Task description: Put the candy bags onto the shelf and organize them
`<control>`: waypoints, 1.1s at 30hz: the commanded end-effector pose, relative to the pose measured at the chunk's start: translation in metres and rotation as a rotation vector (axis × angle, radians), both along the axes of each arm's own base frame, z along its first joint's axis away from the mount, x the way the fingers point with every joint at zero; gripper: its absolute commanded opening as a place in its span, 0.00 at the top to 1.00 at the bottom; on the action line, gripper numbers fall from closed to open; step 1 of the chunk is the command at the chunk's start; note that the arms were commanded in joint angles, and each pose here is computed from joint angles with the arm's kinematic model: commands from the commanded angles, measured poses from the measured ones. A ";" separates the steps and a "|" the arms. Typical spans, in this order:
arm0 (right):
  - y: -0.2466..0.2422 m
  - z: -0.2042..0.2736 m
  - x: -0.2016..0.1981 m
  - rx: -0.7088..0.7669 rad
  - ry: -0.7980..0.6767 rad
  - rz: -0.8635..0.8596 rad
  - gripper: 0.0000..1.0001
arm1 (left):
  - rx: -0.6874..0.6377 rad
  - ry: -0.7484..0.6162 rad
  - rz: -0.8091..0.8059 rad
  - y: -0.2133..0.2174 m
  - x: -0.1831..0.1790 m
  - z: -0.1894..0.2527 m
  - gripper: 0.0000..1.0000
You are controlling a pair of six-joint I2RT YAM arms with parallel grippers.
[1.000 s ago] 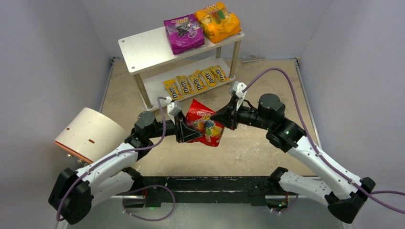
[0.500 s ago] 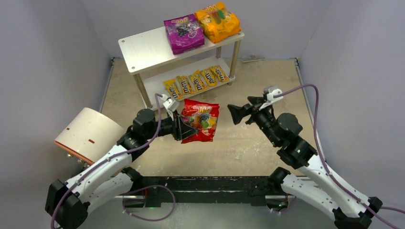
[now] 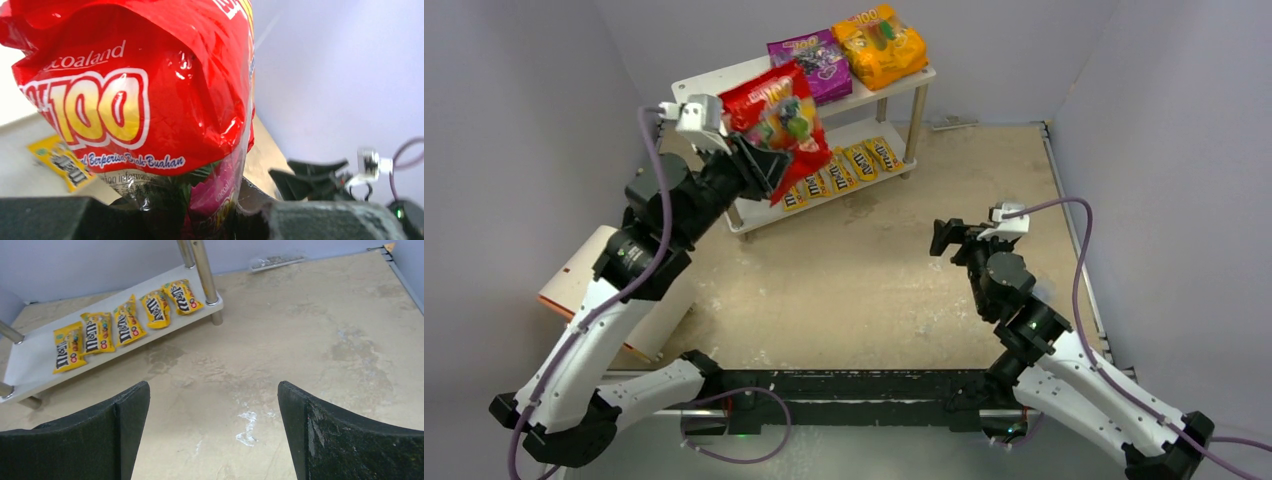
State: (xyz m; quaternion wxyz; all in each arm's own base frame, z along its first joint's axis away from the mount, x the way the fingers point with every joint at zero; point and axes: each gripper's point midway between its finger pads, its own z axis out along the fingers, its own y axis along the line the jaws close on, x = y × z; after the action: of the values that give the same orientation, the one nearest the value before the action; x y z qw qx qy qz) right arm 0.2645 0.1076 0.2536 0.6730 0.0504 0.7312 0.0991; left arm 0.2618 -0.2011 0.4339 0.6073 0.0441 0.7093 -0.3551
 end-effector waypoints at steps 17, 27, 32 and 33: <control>-0.021 0.001 0.006 -0.040 -0.002 -0.136 0.01 | 0.167 0.045 0.542 0.100 0.064 0.051 1.00; -0.018 -0.004 0.007 -0.045 0.013 -0.127 0.01 | 0.165 0.108 0.531 0.122 0.111 0.047 1.00; -0.018 -0.005 0.007 -0.053 0.019 -0.129 0.01 | 0.120 0.153 0.555 0.143 0.137 0.037 0.98; -0.018 -0.005 0.007 -0.054 0.021 -0.129 0.01 | 0.110 0.163 0.536 0.145 0.142 0.034 0.96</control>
State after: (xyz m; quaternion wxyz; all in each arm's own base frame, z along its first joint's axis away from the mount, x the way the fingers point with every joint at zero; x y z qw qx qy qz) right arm 0.2711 0.0931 0.2373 0.6639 0.0648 0.7441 0.0368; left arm 0.3710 -0.0756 0.4262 0.5573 -0.1172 0.8138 -0.1159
